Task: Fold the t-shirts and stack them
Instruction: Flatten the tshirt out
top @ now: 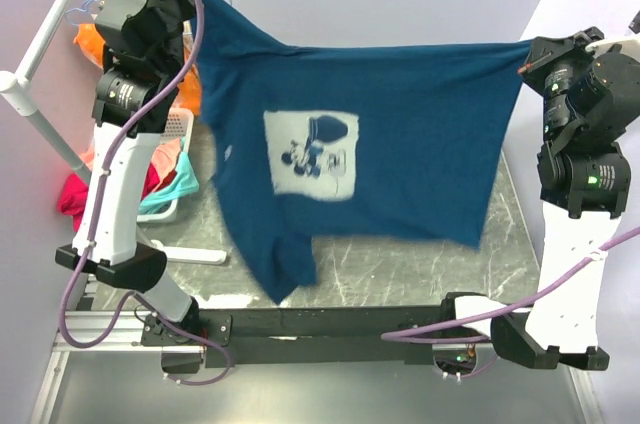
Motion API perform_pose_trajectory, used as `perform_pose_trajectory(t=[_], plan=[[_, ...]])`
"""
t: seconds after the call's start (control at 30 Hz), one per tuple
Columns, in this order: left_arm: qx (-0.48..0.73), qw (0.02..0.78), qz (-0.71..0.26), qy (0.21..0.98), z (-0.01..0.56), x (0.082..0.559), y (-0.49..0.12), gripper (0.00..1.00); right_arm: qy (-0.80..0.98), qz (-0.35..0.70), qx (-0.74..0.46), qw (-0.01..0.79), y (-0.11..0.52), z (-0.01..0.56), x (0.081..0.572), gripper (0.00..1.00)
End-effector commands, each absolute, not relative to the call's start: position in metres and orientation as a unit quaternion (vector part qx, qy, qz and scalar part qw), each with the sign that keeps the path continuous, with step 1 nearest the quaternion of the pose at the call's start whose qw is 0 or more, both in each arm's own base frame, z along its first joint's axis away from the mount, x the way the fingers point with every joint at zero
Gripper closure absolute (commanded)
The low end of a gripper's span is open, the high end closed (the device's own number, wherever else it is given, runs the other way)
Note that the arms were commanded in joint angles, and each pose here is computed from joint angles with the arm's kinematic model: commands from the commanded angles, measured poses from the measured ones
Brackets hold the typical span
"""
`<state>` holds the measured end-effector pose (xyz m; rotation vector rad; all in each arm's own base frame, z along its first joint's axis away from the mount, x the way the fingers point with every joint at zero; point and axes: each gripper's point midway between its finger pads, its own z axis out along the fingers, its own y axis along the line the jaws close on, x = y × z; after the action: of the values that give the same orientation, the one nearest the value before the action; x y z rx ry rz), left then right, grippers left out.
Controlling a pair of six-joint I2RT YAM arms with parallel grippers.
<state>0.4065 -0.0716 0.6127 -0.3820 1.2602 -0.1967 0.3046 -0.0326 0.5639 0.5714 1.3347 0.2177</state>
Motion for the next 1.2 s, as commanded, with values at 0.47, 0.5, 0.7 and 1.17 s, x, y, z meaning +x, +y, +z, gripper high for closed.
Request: perform_pose_trajectory(t=[0.47, 0.5, 0.7, 1.17], plan=[[-0.181, 0.857, -0.153, 0.457, 0.707, 0.247, -0.017, 0.99, 0.529, 0.094, 0.247, 0.806, -0.036, 0.601, 0.198, 1.00], [-0.176, 0.855, -0.150, 0.465, 0.702, 0.246, -0.018, 0.99, 0.528, 0.096, 0.246, 0.807, -0.035, 0.601, 0.194, 1.00], [-0.163, 0.862, -0.140, 0.459, 0.708, 0.217, -0.008, 0.99, 0.502, 0.109, 0.238, 0.824, -0.032, 0.623, 0.158, 1.00], [-0.163, 0.798, -0.078, 0.575, 0.621, 0.359, -0.051, 0.99, 0.558, 0.100, 0.297, 0.768, -0.043, 0.561, 0.258, 1.00]])
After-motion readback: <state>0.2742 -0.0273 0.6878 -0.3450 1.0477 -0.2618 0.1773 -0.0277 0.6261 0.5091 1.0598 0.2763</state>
